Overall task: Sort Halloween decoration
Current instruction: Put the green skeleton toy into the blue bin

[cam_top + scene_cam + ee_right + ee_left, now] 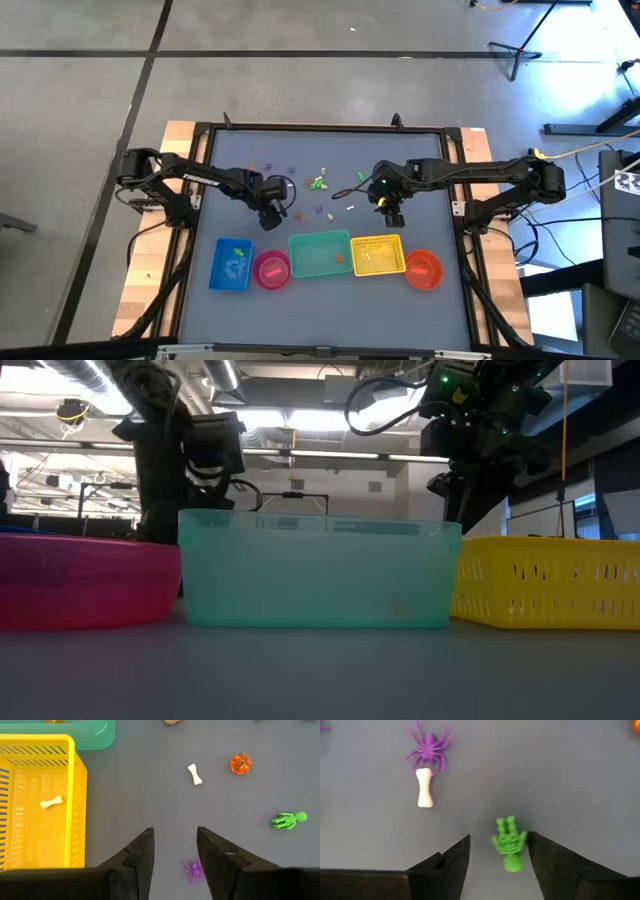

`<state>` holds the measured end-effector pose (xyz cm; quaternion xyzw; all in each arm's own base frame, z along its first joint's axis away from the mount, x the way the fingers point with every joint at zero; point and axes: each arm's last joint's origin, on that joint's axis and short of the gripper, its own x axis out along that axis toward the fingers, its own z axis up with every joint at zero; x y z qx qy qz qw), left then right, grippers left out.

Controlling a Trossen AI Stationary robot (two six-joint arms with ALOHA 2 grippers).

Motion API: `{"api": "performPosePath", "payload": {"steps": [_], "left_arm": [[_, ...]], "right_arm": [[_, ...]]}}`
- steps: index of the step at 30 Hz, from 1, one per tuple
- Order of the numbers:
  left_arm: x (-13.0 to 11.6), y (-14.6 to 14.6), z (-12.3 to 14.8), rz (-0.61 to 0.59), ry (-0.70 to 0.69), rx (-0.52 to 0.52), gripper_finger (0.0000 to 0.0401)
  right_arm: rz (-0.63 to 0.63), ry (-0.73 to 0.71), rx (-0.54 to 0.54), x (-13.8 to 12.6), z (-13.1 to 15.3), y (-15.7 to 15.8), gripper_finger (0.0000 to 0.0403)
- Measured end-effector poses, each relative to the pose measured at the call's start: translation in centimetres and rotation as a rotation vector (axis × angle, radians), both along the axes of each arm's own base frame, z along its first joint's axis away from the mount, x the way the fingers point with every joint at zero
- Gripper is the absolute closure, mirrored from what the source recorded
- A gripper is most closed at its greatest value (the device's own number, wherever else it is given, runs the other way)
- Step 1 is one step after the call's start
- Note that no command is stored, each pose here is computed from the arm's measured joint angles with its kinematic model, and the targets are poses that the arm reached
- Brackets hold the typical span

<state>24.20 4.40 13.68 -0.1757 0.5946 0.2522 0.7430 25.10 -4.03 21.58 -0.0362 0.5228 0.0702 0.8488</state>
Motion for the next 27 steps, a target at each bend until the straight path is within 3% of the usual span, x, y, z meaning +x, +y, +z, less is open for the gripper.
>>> {"api": "performPosePath", "payload": {"steps": [10,27], "left_arm": [[-0.43,-0.06,-0.5,0.002,0.004,-0.002,0.0218],[-0.22,-0.14,-0.37,-0.007,-0.008,-0.046,0.0314]], "right_arm": [[0.0,-0.001,0.0,0.01,0.0,0.0,0.0256],[-0.002,-0.001,0.001,0.02,0.0,0.0,0.0256]]}}
